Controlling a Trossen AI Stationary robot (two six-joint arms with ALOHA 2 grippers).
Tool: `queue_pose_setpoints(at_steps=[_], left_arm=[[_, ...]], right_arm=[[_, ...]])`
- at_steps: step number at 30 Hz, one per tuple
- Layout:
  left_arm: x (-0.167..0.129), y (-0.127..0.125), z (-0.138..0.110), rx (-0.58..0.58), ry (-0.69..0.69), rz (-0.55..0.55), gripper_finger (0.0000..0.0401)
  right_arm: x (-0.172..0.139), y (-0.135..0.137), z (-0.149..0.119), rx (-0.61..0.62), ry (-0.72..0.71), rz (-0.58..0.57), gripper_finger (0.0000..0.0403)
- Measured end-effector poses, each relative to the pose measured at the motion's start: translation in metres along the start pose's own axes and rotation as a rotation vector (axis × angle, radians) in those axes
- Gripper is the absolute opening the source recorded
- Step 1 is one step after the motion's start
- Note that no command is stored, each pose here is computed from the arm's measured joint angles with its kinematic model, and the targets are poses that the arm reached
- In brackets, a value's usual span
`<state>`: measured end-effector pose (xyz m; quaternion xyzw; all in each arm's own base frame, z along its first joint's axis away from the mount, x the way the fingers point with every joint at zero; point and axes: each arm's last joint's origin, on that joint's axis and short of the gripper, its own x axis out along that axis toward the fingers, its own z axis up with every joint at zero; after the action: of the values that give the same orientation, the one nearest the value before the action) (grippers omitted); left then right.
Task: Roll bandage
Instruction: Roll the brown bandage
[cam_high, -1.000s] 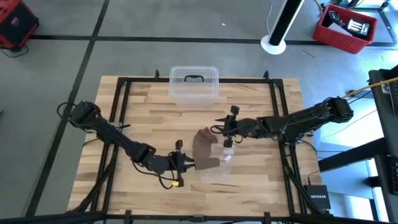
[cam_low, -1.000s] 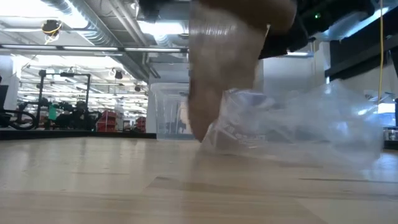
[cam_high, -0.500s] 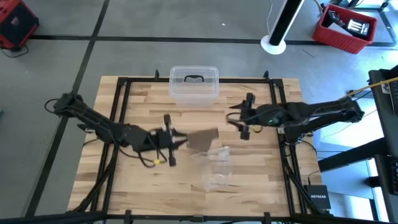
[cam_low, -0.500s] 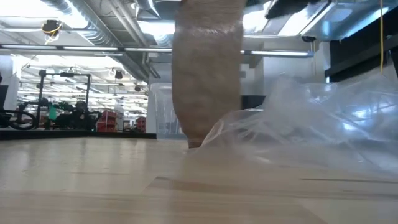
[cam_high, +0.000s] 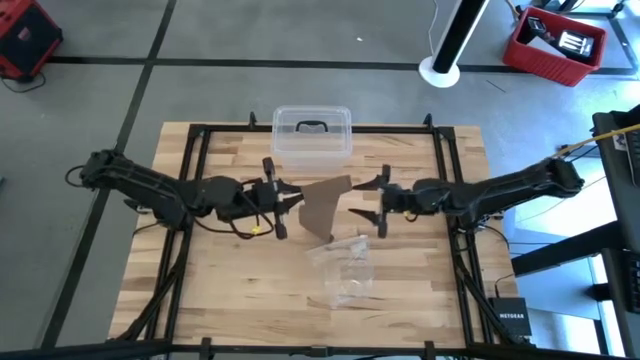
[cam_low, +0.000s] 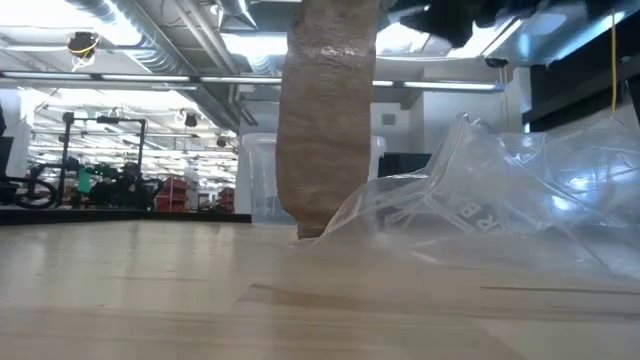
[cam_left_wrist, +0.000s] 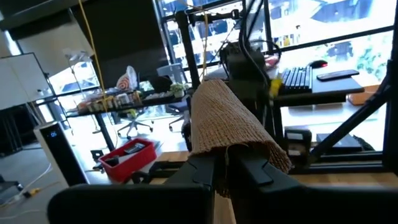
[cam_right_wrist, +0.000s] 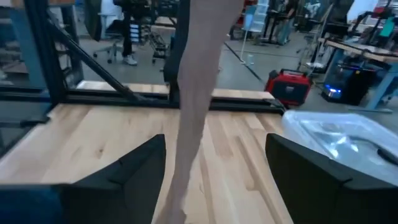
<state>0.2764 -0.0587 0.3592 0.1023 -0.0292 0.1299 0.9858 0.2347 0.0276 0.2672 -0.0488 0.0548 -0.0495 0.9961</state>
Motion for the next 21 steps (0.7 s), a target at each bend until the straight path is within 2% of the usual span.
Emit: queue_pose_setpoints(at_steps=[4, 9, 16, 21], left_arm=[[0.001, 0.002, -0.001, 0.009, -0.002, -0.008, 0.0014], [0.002, 0.002, -0.001, 0.025, -0.002, -0.027, 0.0014], [0.001, 0.001, -0.001, 0.025, -0.002, -0.030, 0.0014], [0.001, 0.001, -0.001, 0.022, -0.006, -0.030, 0.0014]], right_arm=[[0.021, 0.002, -0.023, -0.003, 0.070, -0.014, 0.0277], [0.048, 0.004, -0.046, 0.011, 0.084, 0.046, 0.0250], [0.073, 0.011, -0.066, 0.055, -0.019, 0.105, 0.0195], [0.083, 0.015, -0.080, 0.088, -0.051, 0.116, 0.0175]])
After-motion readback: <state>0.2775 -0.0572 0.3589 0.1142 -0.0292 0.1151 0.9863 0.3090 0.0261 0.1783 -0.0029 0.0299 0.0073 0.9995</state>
